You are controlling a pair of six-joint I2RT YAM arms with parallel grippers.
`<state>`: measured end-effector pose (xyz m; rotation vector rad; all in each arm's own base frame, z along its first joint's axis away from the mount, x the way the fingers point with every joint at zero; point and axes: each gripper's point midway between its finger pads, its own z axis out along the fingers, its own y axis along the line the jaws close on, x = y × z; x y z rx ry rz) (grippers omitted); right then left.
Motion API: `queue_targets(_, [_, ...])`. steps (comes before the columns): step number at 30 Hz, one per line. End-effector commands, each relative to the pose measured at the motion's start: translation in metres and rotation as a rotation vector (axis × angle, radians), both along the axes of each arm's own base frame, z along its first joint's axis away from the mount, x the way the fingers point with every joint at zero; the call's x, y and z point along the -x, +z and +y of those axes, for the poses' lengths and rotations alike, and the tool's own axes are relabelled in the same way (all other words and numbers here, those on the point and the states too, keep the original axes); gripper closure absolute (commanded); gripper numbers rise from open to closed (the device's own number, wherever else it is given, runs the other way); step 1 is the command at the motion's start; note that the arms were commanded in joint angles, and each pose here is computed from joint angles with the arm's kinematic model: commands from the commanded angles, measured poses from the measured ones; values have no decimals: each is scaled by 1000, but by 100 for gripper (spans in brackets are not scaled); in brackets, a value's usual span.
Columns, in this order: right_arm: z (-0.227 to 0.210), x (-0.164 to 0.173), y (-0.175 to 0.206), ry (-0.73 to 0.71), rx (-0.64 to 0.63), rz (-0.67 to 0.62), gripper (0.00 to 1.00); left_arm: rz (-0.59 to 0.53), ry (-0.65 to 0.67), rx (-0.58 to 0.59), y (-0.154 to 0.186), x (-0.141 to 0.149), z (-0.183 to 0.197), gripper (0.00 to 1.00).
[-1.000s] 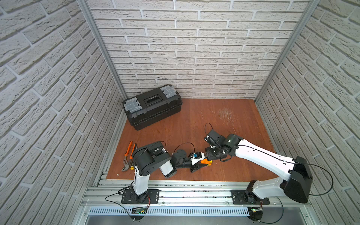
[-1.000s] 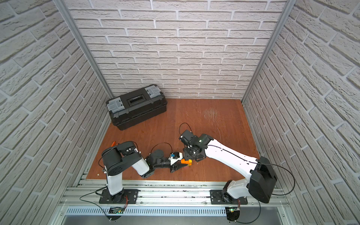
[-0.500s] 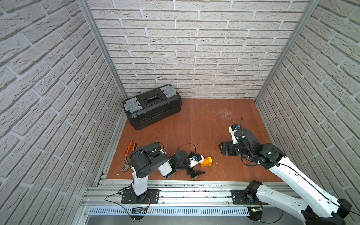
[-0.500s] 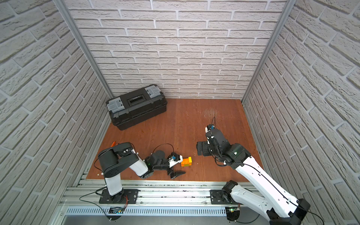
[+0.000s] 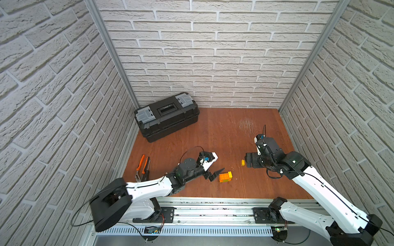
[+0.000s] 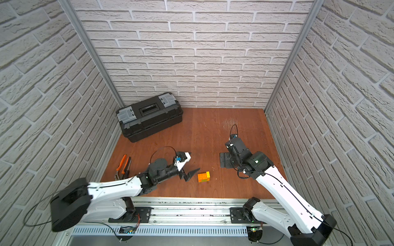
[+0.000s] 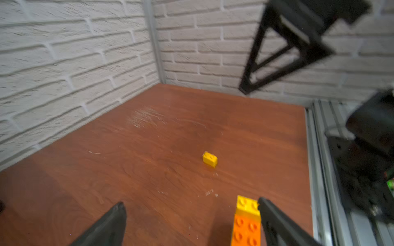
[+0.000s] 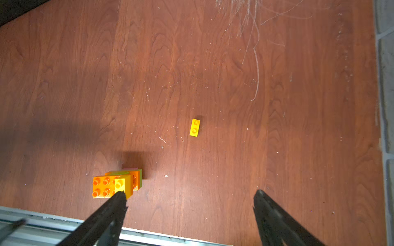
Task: Assemble a carrot with lego
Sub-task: Pick up the lego brick from the center of the board.
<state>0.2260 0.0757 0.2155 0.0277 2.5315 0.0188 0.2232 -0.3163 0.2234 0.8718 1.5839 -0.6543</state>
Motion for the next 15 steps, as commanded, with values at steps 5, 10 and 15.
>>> queue_targets(5, [-53, 15, 31, -238, 56, -62, 9, 445, 409, -169, 33, -58, 67, 2])
queue_targets(10, [-93, 33, 65, -345, 181, -128, 7, 704, 432, -188, 31, -68, 25, 19])
queue_targets(15, [-118, 60, 105, -431, 129, -273, 17, 827, 421, -240, 15, -54, -44, 24])
